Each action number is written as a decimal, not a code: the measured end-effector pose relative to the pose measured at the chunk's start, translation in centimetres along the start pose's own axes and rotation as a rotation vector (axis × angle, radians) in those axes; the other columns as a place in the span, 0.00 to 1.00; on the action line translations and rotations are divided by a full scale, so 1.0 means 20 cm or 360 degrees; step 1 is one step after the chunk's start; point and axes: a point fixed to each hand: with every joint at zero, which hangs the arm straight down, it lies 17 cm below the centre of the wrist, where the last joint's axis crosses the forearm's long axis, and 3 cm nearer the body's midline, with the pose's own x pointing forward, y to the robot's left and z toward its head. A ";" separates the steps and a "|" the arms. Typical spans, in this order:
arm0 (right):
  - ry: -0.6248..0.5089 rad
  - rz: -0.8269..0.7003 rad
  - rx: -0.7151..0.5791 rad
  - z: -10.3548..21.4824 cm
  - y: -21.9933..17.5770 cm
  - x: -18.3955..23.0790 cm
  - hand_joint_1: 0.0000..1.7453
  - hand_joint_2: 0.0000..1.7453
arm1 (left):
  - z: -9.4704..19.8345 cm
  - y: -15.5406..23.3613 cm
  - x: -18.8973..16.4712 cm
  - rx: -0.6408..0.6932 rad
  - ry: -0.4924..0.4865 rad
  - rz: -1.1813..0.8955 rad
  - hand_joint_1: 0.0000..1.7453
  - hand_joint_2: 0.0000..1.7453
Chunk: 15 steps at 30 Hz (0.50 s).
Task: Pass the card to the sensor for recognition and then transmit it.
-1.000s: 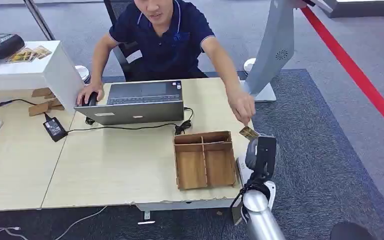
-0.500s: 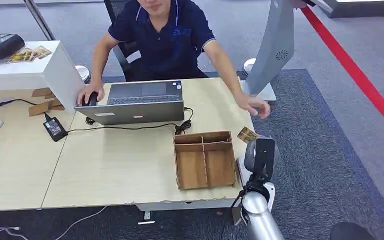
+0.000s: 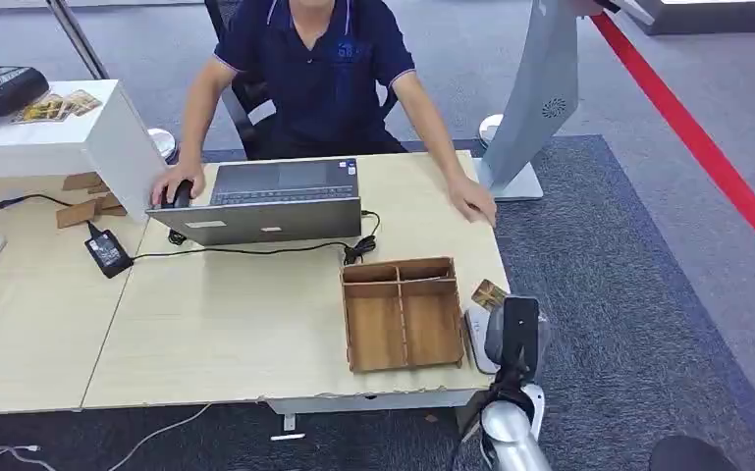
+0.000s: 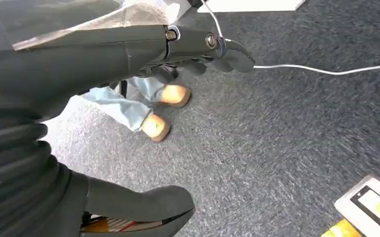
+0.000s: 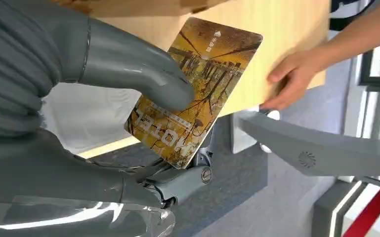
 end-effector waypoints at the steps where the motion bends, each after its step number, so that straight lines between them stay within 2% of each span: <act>1: 0.0013 0.0014 -0.0001 0.01 -0.01 -0.02 1.00 1.00 | 0.00 0.00 -0.01 0.0002 0.0008 0.0002 0.00 1.00; 15: 0.0142 0.0153 0.0008 0.09 -0.08 -0.26 1.00 1.00 | -0.01 0.01 -0.04 0.0003 0.0050 0.0020 0.00 1.00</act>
